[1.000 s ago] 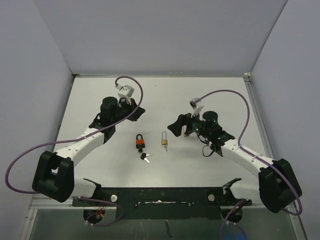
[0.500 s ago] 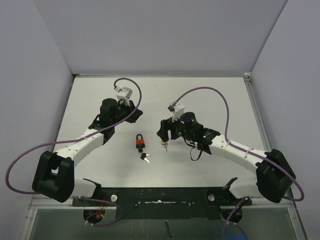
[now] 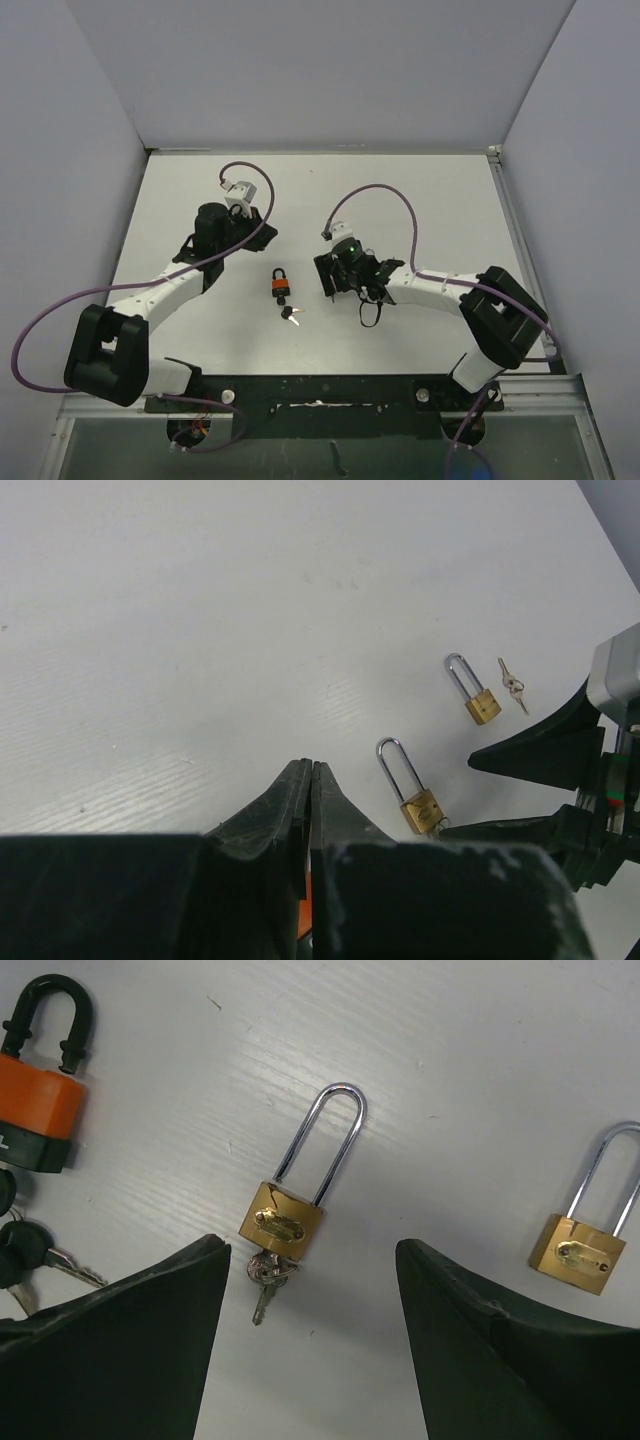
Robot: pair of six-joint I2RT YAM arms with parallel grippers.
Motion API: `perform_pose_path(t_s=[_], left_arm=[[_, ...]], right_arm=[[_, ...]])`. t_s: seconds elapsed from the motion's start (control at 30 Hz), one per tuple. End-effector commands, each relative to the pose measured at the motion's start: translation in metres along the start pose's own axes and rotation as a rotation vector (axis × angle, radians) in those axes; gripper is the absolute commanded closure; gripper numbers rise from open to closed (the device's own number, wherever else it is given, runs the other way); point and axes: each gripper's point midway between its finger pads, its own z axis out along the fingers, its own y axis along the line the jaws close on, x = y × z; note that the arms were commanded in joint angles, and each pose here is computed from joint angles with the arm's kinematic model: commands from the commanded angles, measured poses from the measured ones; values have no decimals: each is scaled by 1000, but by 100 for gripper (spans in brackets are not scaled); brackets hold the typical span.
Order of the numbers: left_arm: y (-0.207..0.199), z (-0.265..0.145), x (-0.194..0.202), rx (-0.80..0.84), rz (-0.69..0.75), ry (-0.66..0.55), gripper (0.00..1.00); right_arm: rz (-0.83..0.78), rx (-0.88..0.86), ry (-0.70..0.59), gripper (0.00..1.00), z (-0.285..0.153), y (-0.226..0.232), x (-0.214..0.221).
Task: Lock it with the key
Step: Pick up the lock from the center of the board.
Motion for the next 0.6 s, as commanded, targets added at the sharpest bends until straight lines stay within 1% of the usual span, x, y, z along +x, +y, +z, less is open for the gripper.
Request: perform_pose_path(t_s=[0.0,0.17,0.37,0.57], left_arm=[[-11,-4,-26,53,23,-82,100],[-10,0,-22,68,10,-79,100],[-9,3,-18,77,5,-65,100],[-8,3,-17,78,0,-66,100]], right_arm=[[26,7,-85,32,4,10,-31],[41,26,-77,32,12,11,-27],[16,71,-60,38,22,14,-24],[-17,126,-39,39,29,18,-20]])
